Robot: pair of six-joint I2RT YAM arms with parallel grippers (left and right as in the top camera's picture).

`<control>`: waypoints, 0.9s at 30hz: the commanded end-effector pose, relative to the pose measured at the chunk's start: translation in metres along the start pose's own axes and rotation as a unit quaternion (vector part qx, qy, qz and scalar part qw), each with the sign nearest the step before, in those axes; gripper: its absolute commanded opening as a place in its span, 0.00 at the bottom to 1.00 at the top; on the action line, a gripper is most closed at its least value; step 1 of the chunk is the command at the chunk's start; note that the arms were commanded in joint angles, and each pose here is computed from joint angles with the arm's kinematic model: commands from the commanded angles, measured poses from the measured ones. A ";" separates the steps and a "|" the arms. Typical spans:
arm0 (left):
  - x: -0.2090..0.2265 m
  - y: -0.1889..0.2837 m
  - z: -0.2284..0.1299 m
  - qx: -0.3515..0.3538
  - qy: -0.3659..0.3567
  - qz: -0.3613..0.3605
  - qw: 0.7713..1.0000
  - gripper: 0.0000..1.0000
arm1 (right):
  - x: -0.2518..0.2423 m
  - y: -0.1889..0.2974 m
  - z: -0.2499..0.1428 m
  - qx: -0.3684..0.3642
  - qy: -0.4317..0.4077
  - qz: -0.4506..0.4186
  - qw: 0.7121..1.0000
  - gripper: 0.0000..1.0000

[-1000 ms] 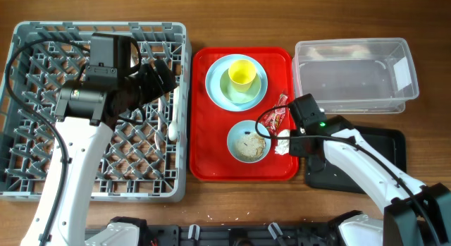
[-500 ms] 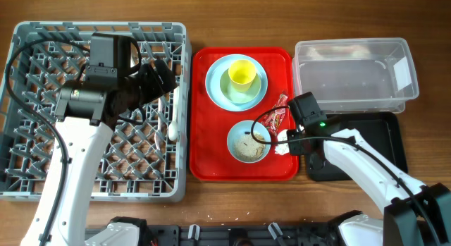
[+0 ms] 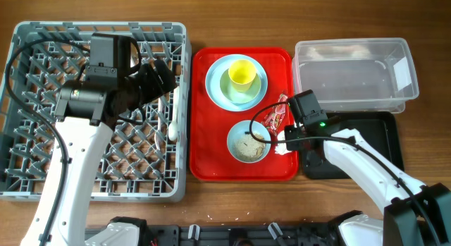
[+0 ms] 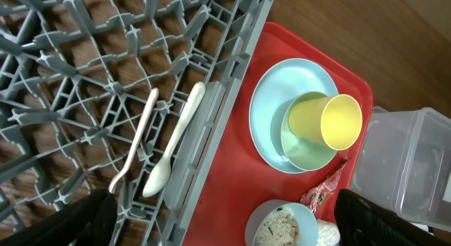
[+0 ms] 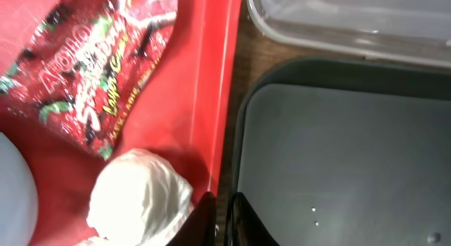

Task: Sort waste into correct bins and load items into the dishwasher rack

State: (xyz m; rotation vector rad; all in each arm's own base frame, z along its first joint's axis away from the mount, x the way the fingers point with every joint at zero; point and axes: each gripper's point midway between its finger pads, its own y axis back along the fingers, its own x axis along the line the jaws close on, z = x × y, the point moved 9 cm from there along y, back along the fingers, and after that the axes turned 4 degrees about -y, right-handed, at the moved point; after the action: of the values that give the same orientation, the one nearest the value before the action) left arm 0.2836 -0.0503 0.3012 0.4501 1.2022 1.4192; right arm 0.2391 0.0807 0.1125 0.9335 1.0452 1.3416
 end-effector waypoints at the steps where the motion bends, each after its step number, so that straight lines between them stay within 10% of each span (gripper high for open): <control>1: -0.001 0.004 0.001 -0.006 0.007 -0.007 1.000 1.00 | 0.002 -0.001 0.004 -0.005 0.005 0.009 1.000 0.17; 12: -0.001 0.004 0.001 -0.006 0.007 -0.007 1.000 1.00 | 0.002 0.073 0.044 -0.034 0.003 0.009 0.999 0.32; 16: -0.001 0.004 0.001 -0.006 0.007 -0.007 1.000 1.00 | 0.028 0.118 0.055 -0.036 0.011 0.187 0.982 1.00; 20: -0.001 0.004 0.001 -0.006 0.007 -0.007 1.000 1.00 | 0.062 0.129 0.054 -0.010 0.017 0.357 0.934 0.97; 23: -0.001 0.004 0.001 -0.006 0.007 -0.007 1.000 1.00 | 0.088 0.122 0.042 -0.010 0.063 0.350 0.934 0.79; 27: -0.001 0.004 0.001 -0.006 0.007 -0.007 1.000 1.00 | 0.123 0.104 0.026 -0.009 0.077 0.268 0.960 0.80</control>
State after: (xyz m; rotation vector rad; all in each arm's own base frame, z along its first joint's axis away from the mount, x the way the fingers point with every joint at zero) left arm 0.2836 -0.0503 0.3012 0.4501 1.2022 1.4192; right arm 0.2363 0.1894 0.2371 1.1957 0.8397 2.0174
